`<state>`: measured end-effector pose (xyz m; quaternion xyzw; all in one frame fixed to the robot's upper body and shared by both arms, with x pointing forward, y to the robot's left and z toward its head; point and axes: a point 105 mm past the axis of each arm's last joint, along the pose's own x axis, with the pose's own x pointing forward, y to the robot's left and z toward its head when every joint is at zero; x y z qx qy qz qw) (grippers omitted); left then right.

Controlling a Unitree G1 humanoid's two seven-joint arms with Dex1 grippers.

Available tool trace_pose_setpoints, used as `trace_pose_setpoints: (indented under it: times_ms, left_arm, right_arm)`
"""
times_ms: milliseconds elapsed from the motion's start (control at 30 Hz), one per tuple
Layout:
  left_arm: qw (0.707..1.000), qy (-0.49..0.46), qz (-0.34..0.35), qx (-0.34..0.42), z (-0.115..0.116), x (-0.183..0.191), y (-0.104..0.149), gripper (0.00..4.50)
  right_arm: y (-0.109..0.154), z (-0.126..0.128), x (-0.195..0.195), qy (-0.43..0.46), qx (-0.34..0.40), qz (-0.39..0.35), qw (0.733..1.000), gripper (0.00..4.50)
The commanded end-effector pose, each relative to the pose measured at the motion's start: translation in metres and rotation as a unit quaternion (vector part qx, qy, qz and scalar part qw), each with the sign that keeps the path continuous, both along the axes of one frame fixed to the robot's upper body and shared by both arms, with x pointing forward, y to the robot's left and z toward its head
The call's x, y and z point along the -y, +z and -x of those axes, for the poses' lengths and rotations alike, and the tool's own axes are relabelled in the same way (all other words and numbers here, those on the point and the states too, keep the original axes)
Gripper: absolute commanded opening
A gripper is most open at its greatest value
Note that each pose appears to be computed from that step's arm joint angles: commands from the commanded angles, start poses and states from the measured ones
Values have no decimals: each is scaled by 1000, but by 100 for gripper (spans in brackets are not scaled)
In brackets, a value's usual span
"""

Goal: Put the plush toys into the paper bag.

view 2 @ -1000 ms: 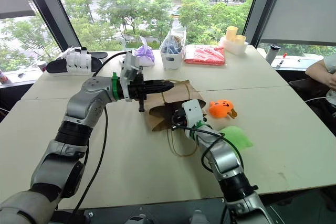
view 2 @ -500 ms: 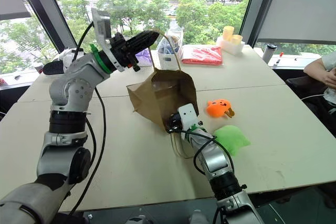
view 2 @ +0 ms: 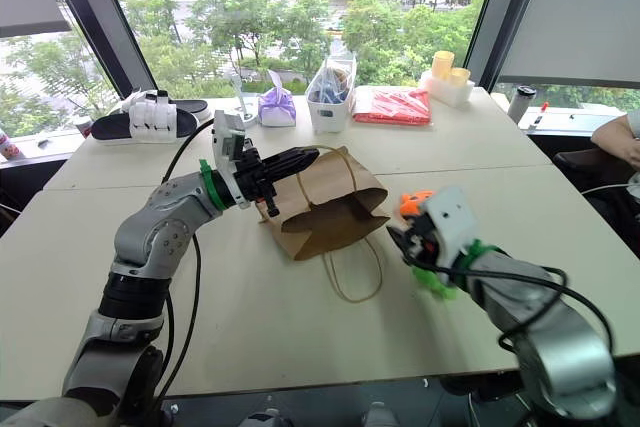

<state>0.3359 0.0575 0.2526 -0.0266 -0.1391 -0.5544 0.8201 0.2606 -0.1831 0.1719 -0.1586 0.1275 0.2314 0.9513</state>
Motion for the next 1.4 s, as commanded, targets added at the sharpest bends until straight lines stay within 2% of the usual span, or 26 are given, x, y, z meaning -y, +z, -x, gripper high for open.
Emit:
trace_pose_setpoints:
  times_ms: [33,67,100,333,567,667,767,900,1000,1100,1167,1233,1400]
  left_arm:
    - [1000,-7,12,24,9,0,13,0]
    - [1000,-7,13,24,9,0,13,0]
    - [1000,-7,14,24,10,1,13,0]
    - [999,-3,17,27,10,4,16,0]
    - [999,6,12,33,8,3,17,0]
    - [999,12,12,34,7,1,18,0]
    - [999,18,11,35,7,-1,18,0]
    - [999,23,11,37,6,-3,19,0]
    - [999,27,13,37,5,-5,22,0]
    - [999,24,12,37,6,-5,22,0]
    - [999,19,12,35,8,-3,22,0]
    - [999,14,15,32,9,-1,23,0]
    - [1000,-9,22,20,14,2,25,0]
  right_arm:
    - [5,18,10,-6,2,12,1000,379]
    - [0,21,14,-13,-7,14,1000,437]
    - [-4,22,17,-17,-9,18,1000,445]
    - [-27,2,43,-60,16,36,997,445]
    - [-59,-21,54,-42,19,118,992,445]
    - [-60,-28,56,-46,24,110,993,355]
    - [-60,-30,56,-44,26,112,992,216]
    - [-47,-30,48,-38,31,69,996,22]
    - [-17,-24,22,14,56,12,998,22]
    - [7,-11,-16,107,75,0,991,22]
    - [19,-13,-39,137,93,-18,986,22]
    - [22,-20,-56,148,100,-35,983,22]
    - [4,-49,-89,169,98,-24,980,22]
